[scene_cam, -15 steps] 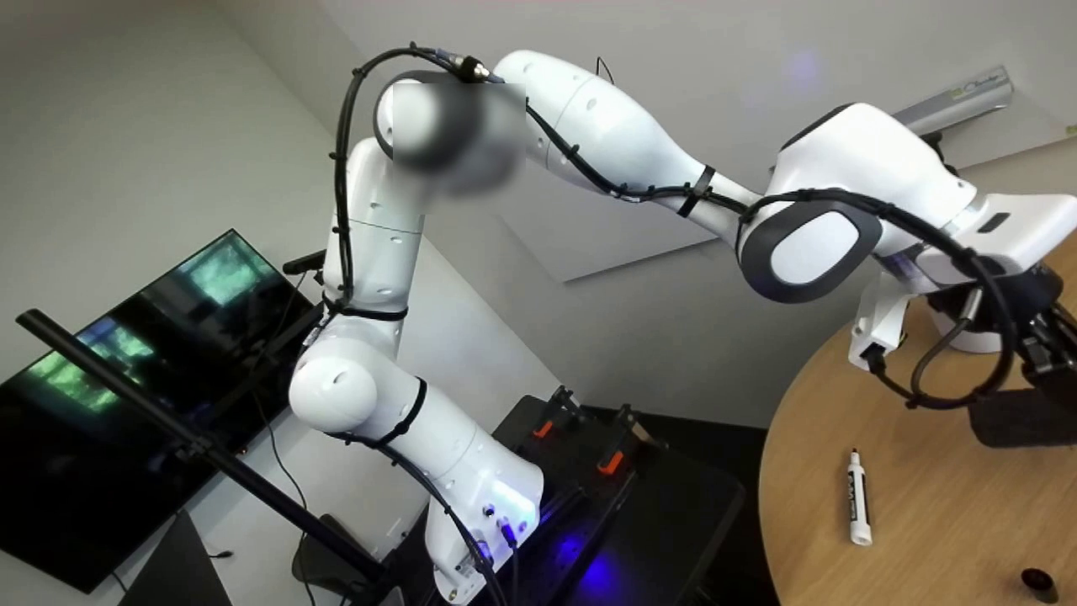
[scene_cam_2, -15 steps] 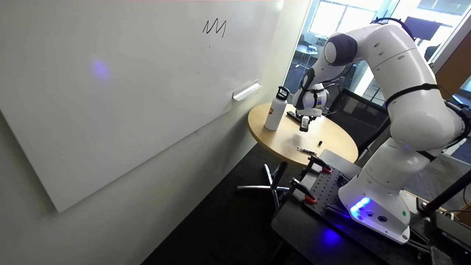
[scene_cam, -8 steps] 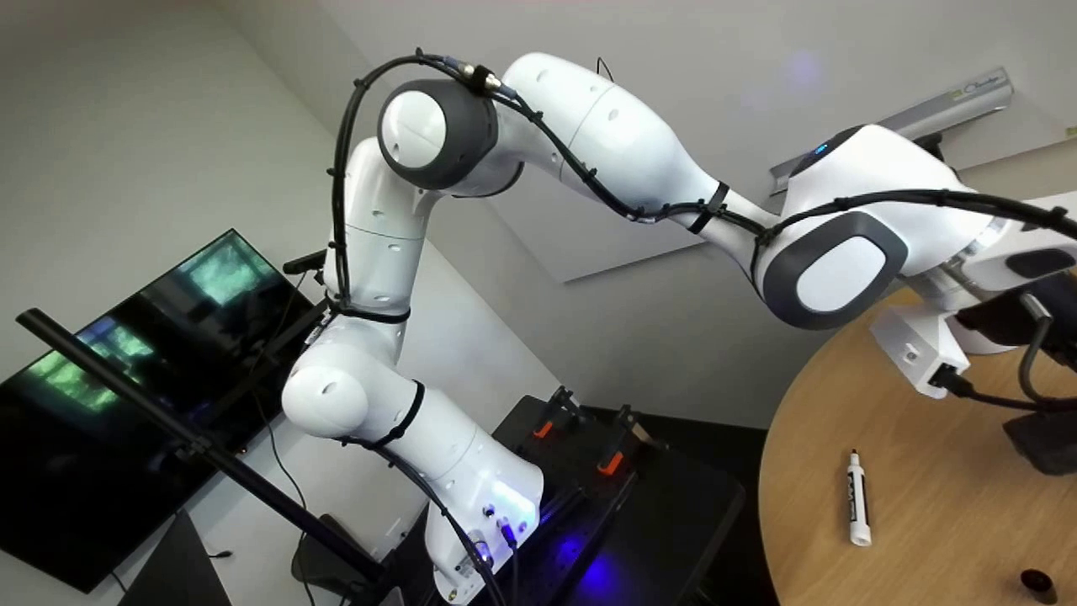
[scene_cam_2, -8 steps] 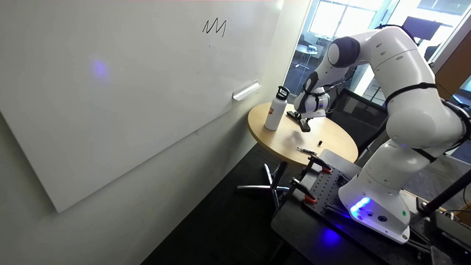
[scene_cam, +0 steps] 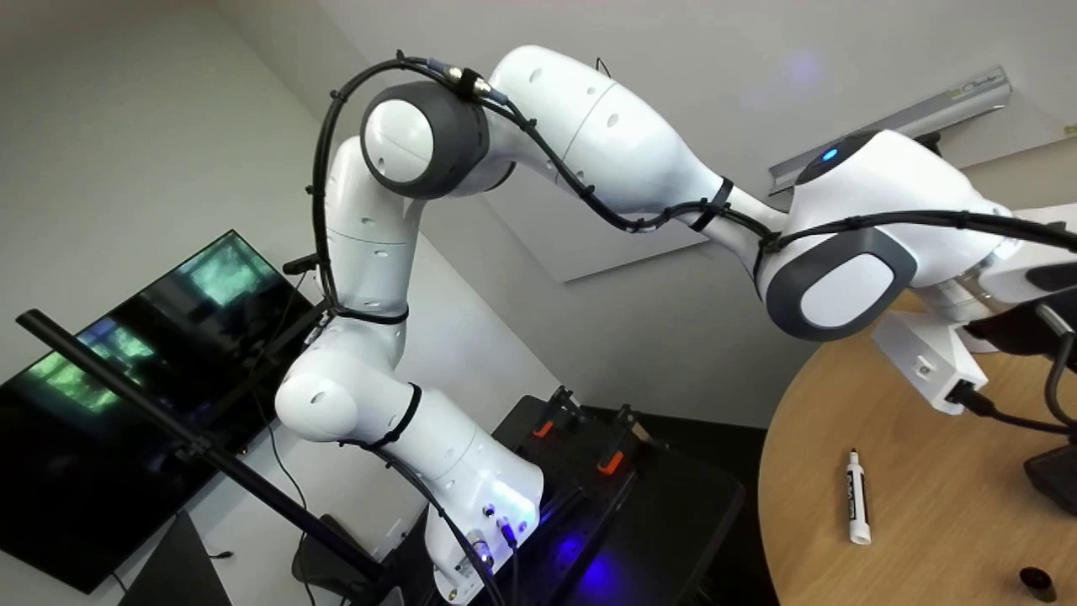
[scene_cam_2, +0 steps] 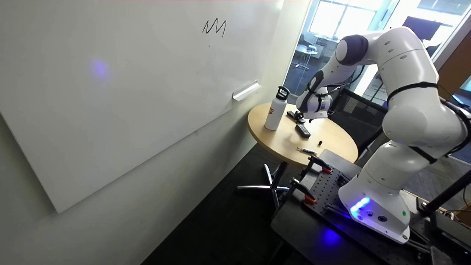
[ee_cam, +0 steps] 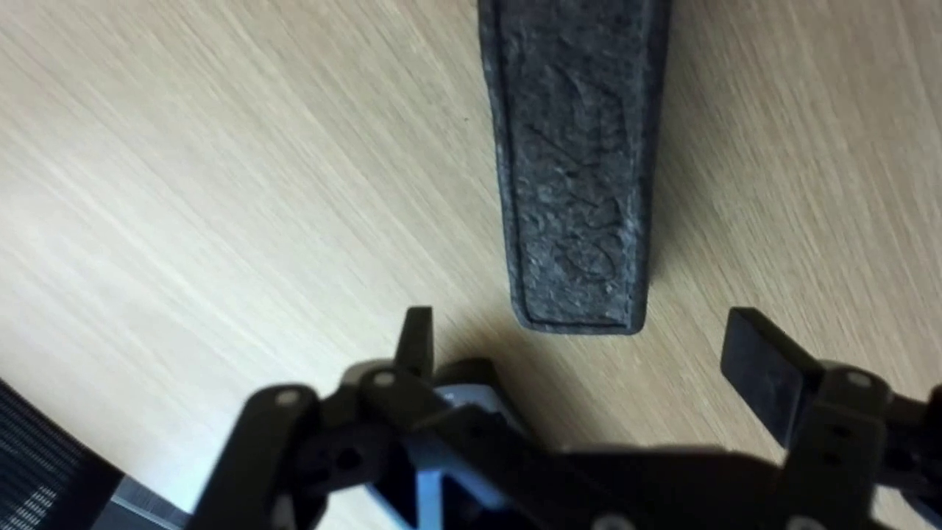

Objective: Move the black eraser to the right

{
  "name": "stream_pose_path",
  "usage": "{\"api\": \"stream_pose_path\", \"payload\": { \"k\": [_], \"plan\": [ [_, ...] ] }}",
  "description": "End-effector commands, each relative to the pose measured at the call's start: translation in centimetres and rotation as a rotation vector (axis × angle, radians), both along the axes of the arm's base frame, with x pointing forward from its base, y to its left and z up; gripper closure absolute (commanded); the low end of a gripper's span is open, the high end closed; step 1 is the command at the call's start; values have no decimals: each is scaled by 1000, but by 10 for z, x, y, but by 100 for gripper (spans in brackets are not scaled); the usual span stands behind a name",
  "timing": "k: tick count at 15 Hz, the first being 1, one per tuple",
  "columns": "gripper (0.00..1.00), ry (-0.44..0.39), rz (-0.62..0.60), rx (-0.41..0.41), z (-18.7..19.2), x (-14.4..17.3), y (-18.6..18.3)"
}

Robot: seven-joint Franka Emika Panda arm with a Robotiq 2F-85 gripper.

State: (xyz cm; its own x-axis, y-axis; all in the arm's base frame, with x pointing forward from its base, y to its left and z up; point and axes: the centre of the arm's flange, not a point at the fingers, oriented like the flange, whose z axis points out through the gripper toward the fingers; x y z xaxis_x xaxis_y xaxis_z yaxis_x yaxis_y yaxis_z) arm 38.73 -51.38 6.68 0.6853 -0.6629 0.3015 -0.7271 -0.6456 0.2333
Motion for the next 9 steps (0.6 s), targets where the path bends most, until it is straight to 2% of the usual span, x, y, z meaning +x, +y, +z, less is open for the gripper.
{"api": "stream_pose_path", "payload": {
  "k": [1,4,9],
  "plan": [
    [0,-33,-96,83,56,-25,24],
    [0,-20,-178,139,91,-46,41],
    [0,-95,-252,139,140,-53,96]
  ]
}}
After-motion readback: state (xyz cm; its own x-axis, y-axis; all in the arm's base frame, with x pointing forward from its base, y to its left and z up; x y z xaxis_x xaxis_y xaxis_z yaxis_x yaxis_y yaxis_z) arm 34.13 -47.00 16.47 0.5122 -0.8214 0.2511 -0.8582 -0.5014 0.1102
